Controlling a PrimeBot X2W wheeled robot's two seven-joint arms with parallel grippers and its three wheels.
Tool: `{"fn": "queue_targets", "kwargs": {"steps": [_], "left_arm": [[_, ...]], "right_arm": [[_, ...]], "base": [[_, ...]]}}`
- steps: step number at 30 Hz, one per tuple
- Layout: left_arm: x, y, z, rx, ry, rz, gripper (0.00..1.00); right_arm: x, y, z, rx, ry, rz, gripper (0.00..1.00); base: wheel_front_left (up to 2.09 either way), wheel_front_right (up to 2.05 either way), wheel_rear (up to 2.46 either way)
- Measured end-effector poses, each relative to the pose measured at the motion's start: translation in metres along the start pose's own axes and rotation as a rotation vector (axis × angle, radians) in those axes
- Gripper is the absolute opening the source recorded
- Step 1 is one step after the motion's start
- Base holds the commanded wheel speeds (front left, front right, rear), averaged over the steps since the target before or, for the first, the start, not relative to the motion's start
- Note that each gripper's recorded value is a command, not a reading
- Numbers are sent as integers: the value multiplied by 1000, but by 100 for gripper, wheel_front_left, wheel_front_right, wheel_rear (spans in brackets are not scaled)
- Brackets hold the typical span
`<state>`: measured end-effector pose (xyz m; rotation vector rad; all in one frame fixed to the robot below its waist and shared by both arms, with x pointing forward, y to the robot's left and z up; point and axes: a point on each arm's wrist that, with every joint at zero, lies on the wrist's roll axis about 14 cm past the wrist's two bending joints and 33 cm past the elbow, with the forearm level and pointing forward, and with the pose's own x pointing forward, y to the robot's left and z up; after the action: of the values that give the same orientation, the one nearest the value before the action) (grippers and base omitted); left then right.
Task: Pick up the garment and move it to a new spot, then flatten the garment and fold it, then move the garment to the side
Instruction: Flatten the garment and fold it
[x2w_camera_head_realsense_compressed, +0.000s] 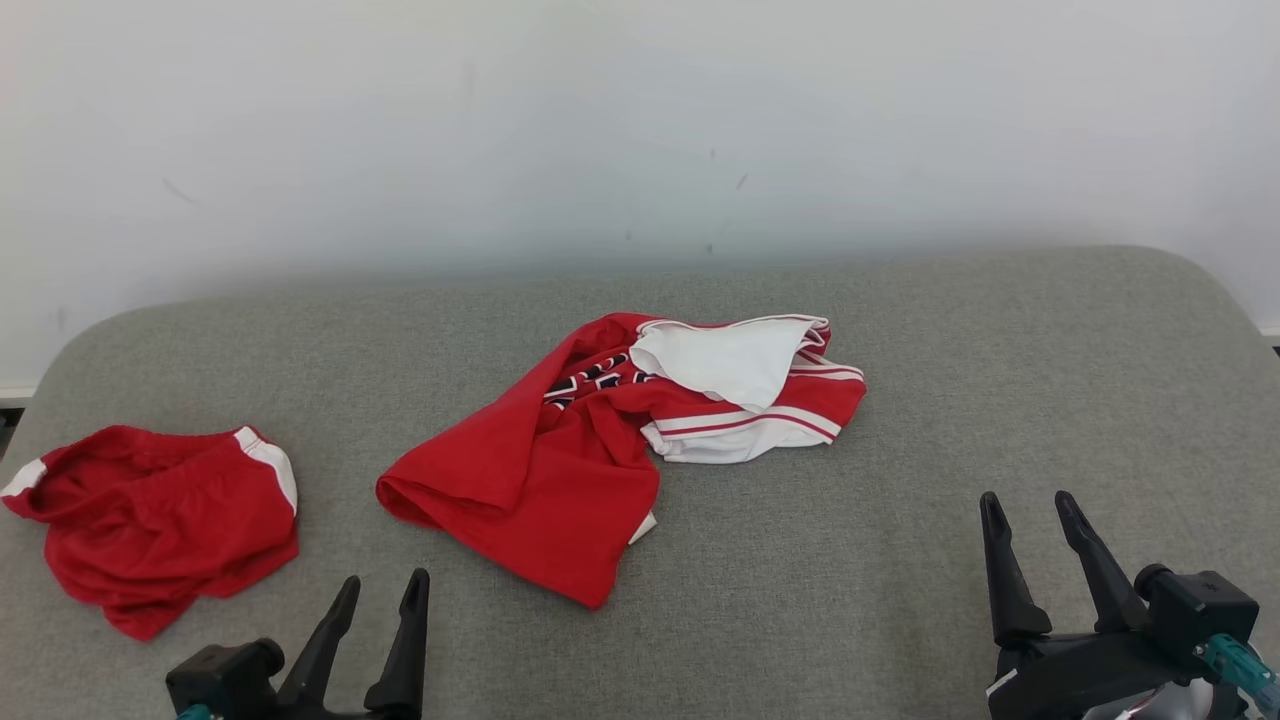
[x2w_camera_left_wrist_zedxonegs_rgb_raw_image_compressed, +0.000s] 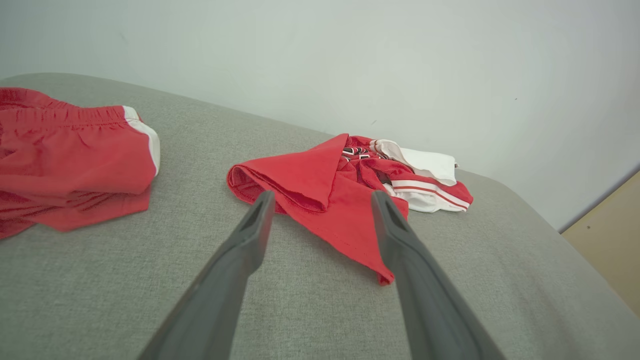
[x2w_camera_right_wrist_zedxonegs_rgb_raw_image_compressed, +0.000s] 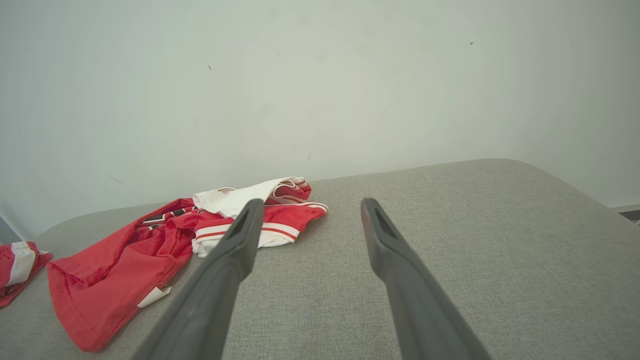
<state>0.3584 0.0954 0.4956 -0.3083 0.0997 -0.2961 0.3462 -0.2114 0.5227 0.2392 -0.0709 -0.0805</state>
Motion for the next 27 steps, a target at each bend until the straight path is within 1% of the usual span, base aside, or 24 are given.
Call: {"fn": "queue_targets", "kwargs": {"steps": [11,17,23,27], "left_arm": [[2,-10,1,-3,23,-26,100],[0,-14,-15,-16,95,-37,100],[1,-41,-47,-22,224,-110,100],[10,-49,-59,-7,278,-137,100]], "right_arm": [[-2,-2,-2,-2,0,-7,100],[-4,-1,-4,-5,7,-5,100],[-7,-2,-10,-9,24,-6,100],[-7,-5,-12,-18,36,-11,100]], "base": [[0,0,0],[0,0,0],[0,0,0],[0,0,0]]}}
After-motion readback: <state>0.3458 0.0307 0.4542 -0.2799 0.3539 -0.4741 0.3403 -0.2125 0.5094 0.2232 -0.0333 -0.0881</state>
